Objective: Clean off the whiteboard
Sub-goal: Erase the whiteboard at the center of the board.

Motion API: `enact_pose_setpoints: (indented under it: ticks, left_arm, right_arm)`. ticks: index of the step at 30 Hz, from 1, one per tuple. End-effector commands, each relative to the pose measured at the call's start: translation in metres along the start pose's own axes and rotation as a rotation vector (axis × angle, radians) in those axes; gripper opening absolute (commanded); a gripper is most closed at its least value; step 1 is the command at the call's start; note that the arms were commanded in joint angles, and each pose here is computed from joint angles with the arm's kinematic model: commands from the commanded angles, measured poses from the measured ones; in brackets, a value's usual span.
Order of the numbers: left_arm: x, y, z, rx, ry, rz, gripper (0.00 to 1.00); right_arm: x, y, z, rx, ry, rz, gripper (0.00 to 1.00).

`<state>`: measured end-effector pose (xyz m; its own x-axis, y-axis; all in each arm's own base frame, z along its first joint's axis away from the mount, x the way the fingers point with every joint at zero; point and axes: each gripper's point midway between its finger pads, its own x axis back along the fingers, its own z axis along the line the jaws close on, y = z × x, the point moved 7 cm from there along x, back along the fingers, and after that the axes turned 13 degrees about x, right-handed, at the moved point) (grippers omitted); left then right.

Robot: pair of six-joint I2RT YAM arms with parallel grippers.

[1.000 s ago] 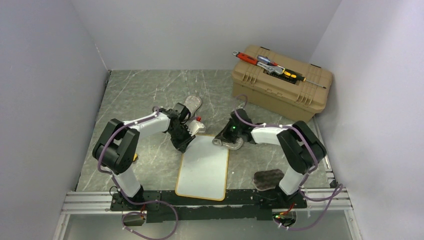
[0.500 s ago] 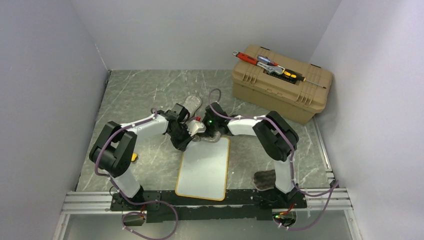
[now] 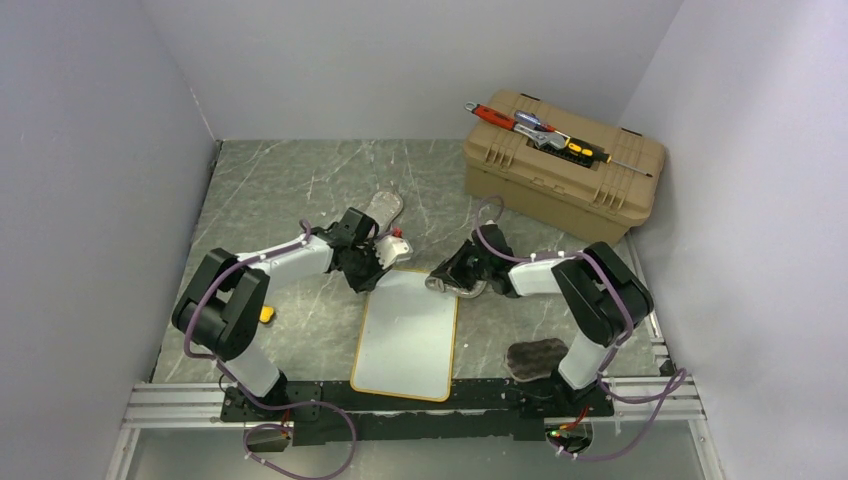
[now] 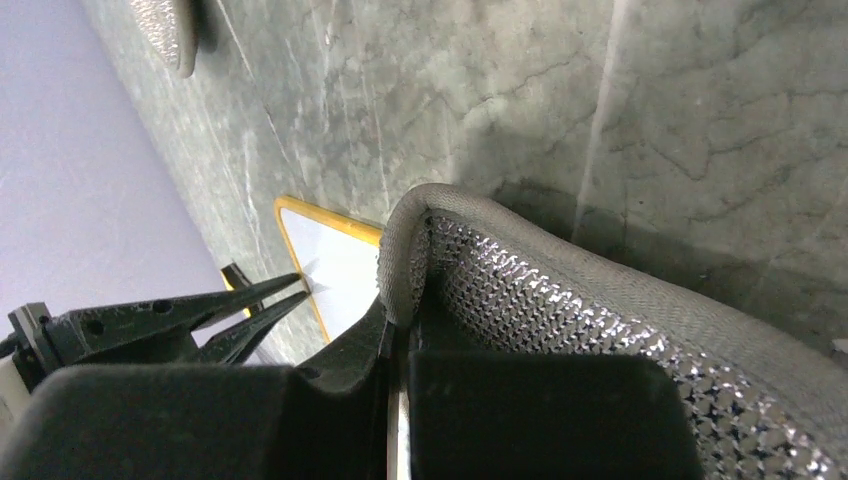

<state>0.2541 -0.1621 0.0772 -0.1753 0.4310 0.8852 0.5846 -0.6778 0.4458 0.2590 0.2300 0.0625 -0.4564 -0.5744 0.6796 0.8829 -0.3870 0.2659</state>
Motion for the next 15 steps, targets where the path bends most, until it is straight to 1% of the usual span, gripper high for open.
enact_pose_setpoints:
  ticks: [1, 5, 7, 11, 12, 15]
  left_arm:
    - [-0.022, -0.056, 0.004, 0.008, 0.042, 0.236, 0.18]
    - [-0.022, -0.056, 0.005, 0.013, 0.038, 0.246, 0.17]
    - [-0.022, -0.056, 0.004, 0.014, 0.035, 0.248, 0.17]
    - [-0.022, -0.057, 0.005, 0.009, 0.04, 0.253, 0.16]
    - [-0.022, -0.057, 0.005, 0.009, 0.042, 0.255, 0.16]
    - [-0.02, -0.057, 0.006, 0.013, 0.042, 0.253, 0.16]
  right_arm:
    - [0.003, -0.056, -0.08, -0.003, -0.283, 0.172, 0.0]
    - [-0.018, -0.085, -0.061, 0.009, -0.236, 0.254, 0.0]
    - [-0.021, -0.103, -0.051, 0.022, -0.212, 0.295, 0.0]
    - [-0.004, -0.132, -0.057, 0.012, -0.169, 0.354, 0.0]
    - [0.003, -0.134, -0.062, -0.001, -0.165, 0.371, 0.0]
    - [0.027, -0.123, -0.08, 0.005, -0.178, 0.339, 0.0]
